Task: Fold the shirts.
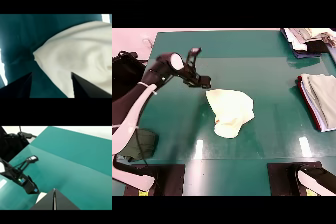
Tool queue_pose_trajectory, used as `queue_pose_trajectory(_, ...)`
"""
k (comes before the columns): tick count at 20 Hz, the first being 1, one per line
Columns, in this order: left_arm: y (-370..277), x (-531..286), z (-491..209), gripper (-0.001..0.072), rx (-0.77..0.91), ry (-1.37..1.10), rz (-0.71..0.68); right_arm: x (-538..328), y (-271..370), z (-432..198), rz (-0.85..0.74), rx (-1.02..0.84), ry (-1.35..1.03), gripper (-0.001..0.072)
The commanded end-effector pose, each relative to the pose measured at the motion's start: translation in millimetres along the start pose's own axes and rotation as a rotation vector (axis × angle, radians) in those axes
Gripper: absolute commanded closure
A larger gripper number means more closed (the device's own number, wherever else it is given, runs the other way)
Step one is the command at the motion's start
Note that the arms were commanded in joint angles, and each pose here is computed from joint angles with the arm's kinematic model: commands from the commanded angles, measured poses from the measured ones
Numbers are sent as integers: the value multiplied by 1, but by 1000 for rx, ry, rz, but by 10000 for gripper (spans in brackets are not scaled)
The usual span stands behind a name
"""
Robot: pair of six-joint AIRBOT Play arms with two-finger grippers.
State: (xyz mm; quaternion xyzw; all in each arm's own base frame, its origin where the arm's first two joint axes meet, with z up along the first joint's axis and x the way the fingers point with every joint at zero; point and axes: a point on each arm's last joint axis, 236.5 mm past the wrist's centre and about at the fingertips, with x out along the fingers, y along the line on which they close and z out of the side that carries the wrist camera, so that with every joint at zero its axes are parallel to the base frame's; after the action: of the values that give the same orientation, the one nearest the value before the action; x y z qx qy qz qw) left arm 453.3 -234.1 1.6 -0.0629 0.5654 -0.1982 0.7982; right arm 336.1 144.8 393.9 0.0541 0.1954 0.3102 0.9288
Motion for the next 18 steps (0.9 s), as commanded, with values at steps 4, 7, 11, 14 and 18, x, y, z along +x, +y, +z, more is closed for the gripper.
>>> queue_pose_trajectory(4, 6, 64, -11, 191, -137, 56, -89, 3, 2, -18, 18, 8, 76, 697)
queue_pose_trajectory(7, 5, 51, 6, 683, -129, 21, -97, 19, -7, -55, 40, 87, 242, 697)
queue_pose_trajectory(11, -6, 13, 35, 681, -18, -14, -116, 66, -38, -151, 59, 290, 512, 697)
queue_pose_trajectory(14, -12, -4, 45, 681, 44, -27, -121, 103, -67, -250, 6, 494, 625, 694)
queue_pose_trajectory(18, -12, -5, 42, 681, 46, -15, -122, 115, -82, -393, -108, 778, 793, 178)
